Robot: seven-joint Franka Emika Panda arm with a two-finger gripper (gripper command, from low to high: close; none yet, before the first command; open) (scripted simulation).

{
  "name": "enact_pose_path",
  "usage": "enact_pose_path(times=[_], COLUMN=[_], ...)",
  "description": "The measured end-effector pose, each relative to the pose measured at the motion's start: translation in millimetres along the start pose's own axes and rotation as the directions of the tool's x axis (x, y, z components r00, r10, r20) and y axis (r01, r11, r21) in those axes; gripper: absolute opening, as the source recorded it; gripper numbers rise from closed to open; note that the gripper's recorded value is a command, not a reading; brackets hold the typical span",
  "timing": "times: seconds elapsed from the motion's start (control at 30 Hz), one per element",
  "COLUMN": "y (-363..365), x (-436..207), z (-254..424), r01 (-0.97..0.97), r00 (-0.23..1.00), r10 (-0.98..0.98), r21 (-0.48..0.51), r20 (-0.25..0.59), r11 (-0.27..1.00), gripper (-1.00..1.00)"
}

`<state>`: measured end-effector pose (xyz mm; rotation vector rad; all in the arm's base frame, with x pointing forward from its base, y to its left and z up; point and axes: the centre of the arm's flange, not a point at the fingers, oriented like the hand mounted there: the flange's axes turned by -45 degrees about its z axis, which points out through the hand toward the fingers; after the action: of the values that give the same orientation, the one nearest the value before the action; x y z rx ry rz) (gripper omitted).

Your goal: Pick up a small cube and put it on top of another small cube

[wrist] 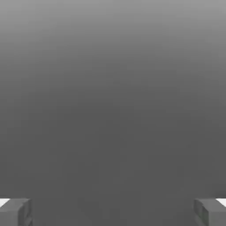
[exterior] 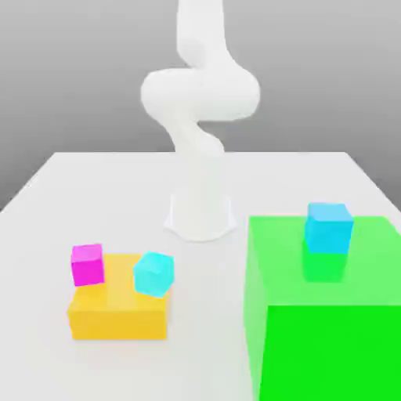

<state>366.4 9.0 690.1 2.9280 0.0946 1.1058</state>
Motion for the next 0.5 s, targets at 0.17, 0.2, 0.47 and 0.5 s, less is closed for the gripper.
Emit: enact_pose_path(times=[0.17, 0.2, 0.47, 0.5], y=[-52.6, -63.4, -144.0, -153.7], x=[-12.2, -17.0, -77.4, -87.0], z=[78.2, 93.6, 202.8, 213.8], r01=[0.205, 0.24, 0.386, 0.386], r00=[0.954, 0.935, 0.711, 0.681], r10=[-0.223, -0.268, -0.595, -0.631], r21=[0.107, 0.14, 0.5, 0.55], r20=[0.198, 0.232, 0.374, 0.372], r11=[0.973, 0.961, 0.775, 0.741], gripper=[0.0, 0.0, 0.0, 0.0])
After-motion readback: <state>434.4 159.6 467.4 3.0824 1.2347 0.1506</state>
